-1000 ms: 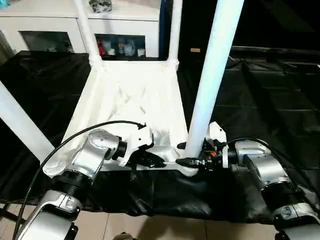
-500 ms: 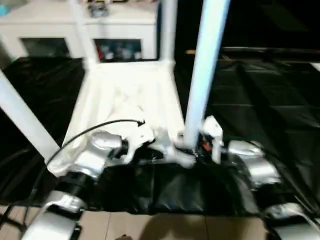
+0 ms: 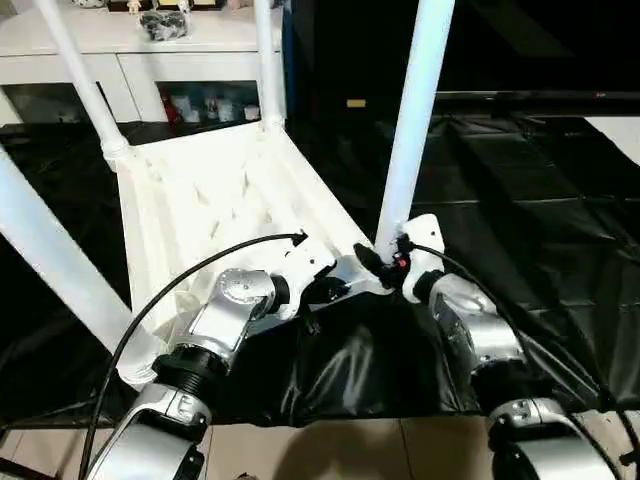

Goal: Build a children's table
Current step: Rotate leg to tighten

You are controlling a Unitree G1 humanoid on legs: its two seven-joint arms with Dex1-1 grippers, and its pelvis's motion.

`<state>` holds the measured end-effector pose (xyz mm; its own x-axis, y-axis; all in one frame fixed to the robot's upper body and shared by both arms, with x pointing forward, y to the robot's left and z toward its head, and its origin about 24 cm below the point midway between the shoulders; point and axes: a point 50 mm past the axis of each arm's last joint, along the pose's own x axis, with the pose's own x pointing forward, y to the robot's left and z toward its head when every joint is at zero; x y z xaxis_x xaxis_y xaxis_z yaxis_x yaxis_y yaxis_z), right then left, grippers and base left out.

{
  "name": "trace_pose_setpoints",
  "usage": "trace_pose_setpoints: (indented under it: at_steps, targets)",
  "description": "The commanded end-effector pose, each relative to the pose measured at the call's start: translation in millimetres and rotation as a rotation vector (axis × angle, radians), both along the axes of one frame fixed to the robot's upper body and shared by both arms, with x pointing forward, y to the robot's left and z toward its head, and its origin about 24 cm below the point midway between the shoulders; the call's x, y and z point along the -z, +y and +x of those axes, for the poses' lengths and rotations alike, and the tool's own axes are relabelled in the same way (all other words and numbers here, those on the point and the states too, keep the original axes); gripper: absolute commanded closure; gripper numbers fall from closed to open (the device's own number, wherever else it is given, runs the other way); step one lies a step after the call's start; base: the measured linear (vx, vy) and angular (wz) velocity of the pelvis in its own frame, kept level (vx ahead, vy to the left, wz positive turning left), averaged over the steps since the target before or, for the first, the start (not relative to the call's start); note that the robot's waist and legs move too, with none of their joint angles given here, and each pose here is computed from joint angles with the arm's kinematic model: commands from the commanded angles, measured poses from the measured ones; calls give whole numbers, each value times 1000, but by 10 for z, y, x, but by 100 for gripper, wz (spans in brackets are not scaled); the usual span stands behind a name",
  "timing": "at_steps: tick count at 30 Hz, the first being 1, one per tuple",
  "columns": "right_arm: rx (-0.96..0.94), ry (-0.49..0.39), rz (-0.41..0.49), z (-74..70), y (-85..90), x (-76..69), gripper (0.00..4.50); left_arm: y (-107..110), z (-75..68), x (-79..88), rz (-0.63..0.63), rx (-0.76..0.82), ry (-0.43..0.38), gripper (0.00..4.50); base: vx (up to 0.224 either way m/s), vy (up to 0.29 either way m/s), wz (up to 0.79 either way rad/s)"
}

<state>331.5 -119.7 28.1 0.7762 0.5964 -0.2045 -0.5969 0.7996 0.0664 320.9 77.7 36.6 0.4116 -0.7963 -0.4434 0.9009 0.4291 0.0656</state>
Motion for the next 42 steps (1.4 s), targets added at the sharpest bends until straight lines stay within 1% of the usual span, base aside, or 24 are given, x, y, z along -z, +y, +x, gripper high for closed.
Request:
trace_pose_setpoints:
  at_steps: [1, 2, 5, 6, 7, 8, 10, 12, 15, 17, 18, 19, 21, 23, 25, 26, 29, 32, 34, 35, 37, 39, 40, 42]
  targets:
    - [-246, 76, 1, -200, 386, 157, 154, -294, 16, -220, -69, 89, -106, 450, 0, 0, 0]
    - [-266, 49, 1, -209, 286, 112, 154, -276, 25, -219, -78, 60, -118, 450, 0, 0, 0]
    - [-306, 12, -3, -247, 96, 35, 154, -249, 26, -228, -111, 17, -124, 450, 0, 0, 0]
    - [-321, -10, -18, -279, -63, -17, 154, -225, 9, -250, -148, 5, -120, 450, 0, 0, 0]
    - [-324, -13, -21, -285, -88, -25, 148, -221, 6, -253, -154, 3, -119, 406, 0, 0, 0]
    - [-324, -28, -35, -299, -171, -58, 148, -202, -7, -266, -175, -4, -117, 406, 0, 0, 0]
    - [-327, -61, -50, -345, -383, -164, 148, -132, -76, -304, -234, -17, -109, 389, 69, -13, 3]
    - [-327, -69, -53, -367, -476, -214, 148, -83, -128, -306, -247, -18, -104, 360, 54, -5, -2]
    - [-322, -92, -61, -401, -587, -287, 148, -9, -203, -293, -251, -23, -103, 344, 0, 0, 0]
    - [-308, -103, -70, -445, -742, -382, 148, 75, -350, -280, -260, -22, -81, 315, 0, 0, 0]
    - [-307, -102, -73, -458, -776, -399, 148, 88, -388, -282, -264, -18, -72, 315, 0, 0, 0]
    - [-307, -101, -75, -465, -795, -409, 148, 95, -410, -283, -267, -15, -67, 304, 0, 0, 0]
    - [-311, -89, -95, -507, -891, -445, 148, 127, -530, -294, -274, 9, -40, 300, 0, 0, 0]
    - [-320, -69, -116, -551, -961, -471, 148, 173, -648, -309, -274, 44, -2, 273, 0, 0, 0]
    - [-326, -62, -120, -567, -976, -477, 148, 194, -678, -312, -269, 52, 10, 265, 0, 0, 0]
    - [-400, -10, -98, -667, -984, -491, 148, 317, -808, -301, -212, 107, 87, 258, 0, 0, 0]
    - [-479, 34, -77, -750, -940, -481, 148, 422, -863, -273, -146, 114, 134, 241, 0, 0, 0]
    - [-529, 45, -69, -766, -806, -439, 148, 538, -763, -234, -50, 20, 74, 211, 0, 0, 0]
    - [-538, 38, -59, -748, -706, -425, 148, 577, -705, -235, -10, -47, 50, 206, 0, 0, 0]
    - [-539, 38, -57, -747, -697, -425, 148, 579, -701, -236, -7, -51, 48, 194, 0, 0, 0]
    - [-543, 22, -39, -724, -592, -421, 148, 590, -656, -242, 21, -103, 30, 175, 0, 0, 0]
    - [-538, 10, -30, -702, -525, -421, 148, 602, -635, -246, 49, -131, 25, 163, 0, 0, 0]
    - [-538, 10, -30, -702, -525, -421, 148, 602, -635, -246, 49, -131, 25, 163, 0, 0, 0]
    - [-512, -12, -26, -655, -465, -419, 148, 623, -620, -227, 100, -145, 10, 150, 0, 0, 0]
